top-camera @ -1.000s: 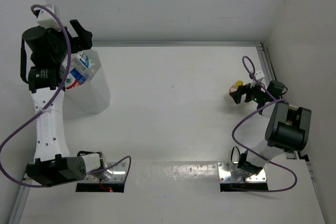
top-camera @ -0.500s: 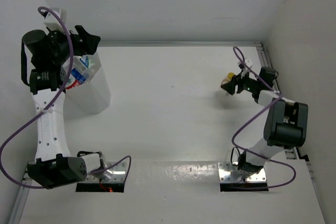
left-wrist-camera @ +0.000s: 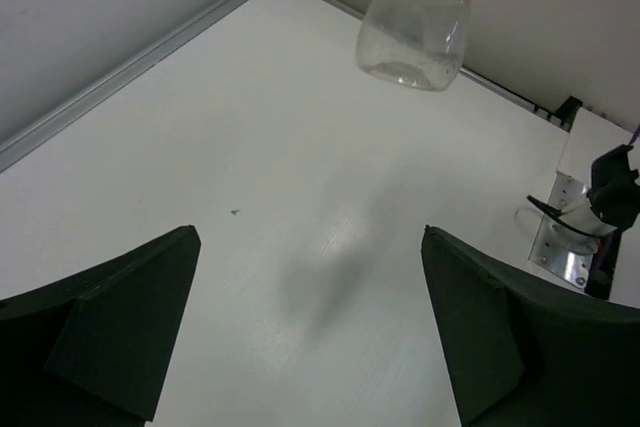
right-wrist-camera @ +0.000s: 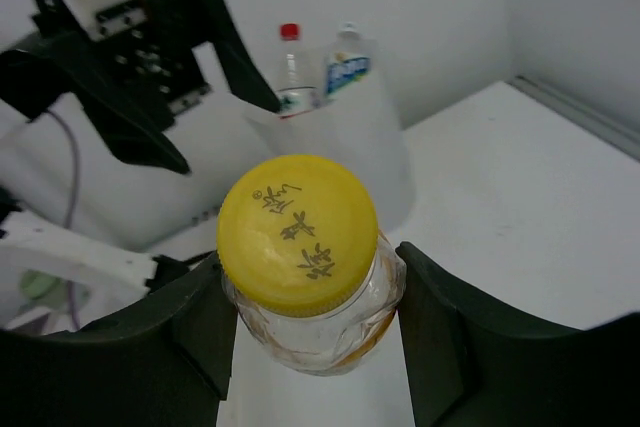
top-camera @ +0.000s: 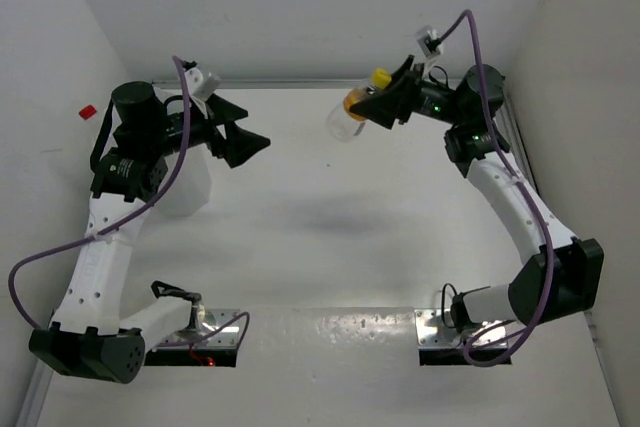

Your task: Put the plastic bottles in the bin

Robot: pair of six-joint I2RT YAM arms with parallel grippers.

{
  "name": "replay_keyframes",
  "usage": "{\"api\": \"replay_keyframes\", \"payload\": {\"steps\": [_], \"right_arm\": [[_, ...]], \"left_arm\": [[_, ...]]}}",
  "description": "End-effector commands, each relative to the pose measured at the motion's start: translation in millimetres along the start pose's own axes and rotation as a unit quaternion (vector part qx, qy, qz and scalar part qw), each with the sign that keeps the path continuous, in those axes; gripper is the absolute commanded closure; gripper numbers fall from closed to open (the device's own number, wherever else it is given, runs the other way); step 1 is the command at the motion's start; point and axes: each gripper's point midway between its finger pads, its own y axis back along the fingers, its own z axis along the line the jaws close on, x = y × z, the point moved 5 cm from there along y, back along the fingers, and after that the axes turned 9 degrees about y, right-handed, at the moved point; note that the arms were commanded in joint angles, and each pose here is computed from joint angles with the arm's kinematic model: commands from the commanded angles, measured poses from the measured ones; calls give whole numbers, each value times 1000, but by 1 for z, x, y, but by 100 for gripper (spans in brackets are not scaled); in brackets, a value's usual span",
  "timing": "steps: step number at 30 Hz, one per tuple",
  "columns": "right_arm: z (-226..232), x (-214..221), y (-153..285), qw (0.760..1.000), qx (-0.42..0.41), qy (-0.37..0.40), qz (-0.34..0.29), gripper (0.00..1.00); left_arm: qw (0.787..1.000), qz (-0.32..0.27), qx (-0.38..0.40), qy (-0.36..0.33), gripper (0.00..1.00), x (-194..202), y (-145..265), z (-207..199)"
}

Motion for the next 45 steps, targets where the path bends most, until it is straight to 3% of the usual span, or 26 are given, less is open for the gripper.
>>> {"api": "replay_keyframes", "payload": {"steps": [1, 6, 29, 33, 34, 35, 36, 37, 38, 40, 41, 44, 45], "right_arm": [[25, -22, -27, 996, -30, -75, -22, 100], [49, -26, -53, 995, -68, -72, -18, 100], [92, -24, -114, 987, -153, -55, -7, 100], [97, -27, -118, 986, -159, -52, -11, 100], [97, -28, -118, 986, -160, -54, -11, 100], [98, -28, -120, 986, -161, -52, -11, 100], [98, -29, -119, 986, -160, -53, -10, 95], [97, -32, -119, 987, -155, -51, -13, 64], [94, -31, -118, 988, -146, -58, -8, 43], [82, -36, -112, 991, -115, -68, -6, 12], [71, -41, -108, 993, -92, -67, -12, 0], [38, -54, -85, 997, -40, -62, -28, 0], [23, -56, -75, 997, -18, -62, -31, 0]], "left_arm": [[999, -7, 41, -25, 0, -9, -2, -20], [995, 11, 99, -14, 0, -5, -18, -43], [984, 11, 173, 37, 0, -18, -50, -61], [984, 15, 172, 41, 21, -14, -51, -60], [984, 11, 173, 37, 35, -16, -48, -62], [985, 13, 167, 41, 42, -13, -48, -58], [985, 10, 168, 38, 50, -15, -45, -61], [986, 12, 162, 47, 74, -13, -43, -56], [987, 11, 146, 59, 84, -12, -41, -46], [991, -4, 119, 66, 97, -19, -29, -40], [994, -16, 76, 77, 99, -23, -19, -23], [994, -38, -23, 95, 100, -35, 5, 1], [988, -72, -104, 90, 100, -52, 24, 18]]}}
